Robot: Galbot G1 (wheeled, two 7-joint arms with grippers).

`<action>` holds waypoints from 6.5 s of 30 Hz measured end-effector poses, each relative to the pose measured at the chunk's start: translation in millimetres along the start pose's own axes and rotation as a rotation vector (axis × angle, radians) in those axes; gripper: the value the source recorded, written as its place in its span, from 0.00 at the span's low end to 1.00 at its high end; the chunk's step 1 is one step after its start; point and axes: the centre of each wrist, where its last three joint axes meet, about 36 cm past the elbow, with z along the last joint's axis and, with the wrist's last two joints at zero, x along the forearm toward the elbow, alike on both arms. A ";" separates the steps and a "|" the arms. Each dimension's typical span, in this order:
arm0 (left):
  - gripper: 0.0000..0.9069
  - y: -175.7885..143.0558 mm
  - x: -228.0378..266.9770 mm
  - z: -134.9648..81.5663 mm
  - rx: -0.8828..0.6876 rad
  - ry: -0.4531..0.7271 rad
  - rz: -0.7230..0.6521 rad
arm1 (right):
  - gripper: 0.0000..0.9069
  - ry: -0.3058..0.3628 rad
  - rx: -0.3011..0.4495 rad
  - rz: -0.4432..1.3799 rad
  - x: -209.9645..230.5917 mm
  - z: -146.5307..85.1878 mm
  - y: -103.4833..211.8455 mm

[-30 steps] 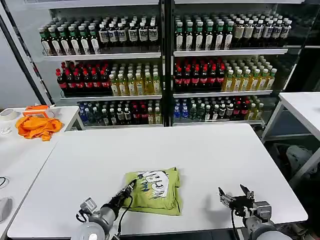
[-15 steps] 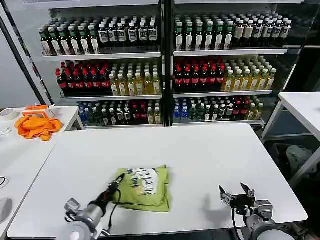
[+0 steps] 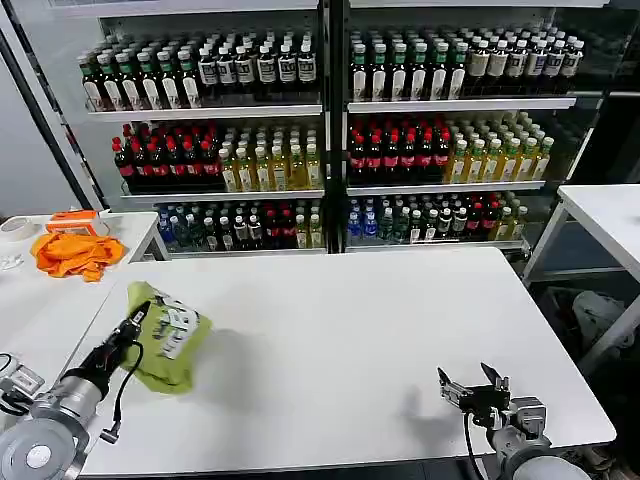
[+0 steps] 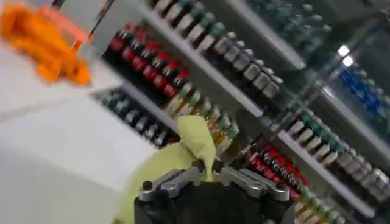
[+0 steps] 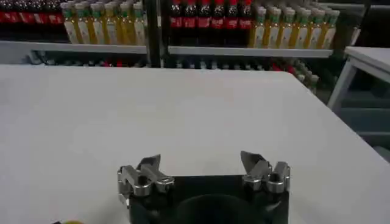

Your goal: Fold and organize the clothes.

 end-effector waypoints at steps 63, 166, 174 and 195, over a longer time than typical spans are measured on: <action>1.00 -153.2 -108.4 192.1 -0.334 0.010 0.150 | 1.00 -0.036 -0.272 -0.192 -66.9 -20.1 28.2; 1.00 -160.2 -51.7 211.5 -0.743 0.131 -0.039 | 1.00 -0.153 -0.101 0.010 -80.2 -40.7 -13.3; 1.00 -156.6 -31.4 195.4 -0.728 0.089 -0.022 | 1.00 -0.150 -0.104 0.010 -77.0 -39.1 -12.2; 1.00 -122.3 9.9 147.3 -0.526 -0.010 -0.018 | 1.00 -0.367 0.027 0.007 0.1 -19.3 3.1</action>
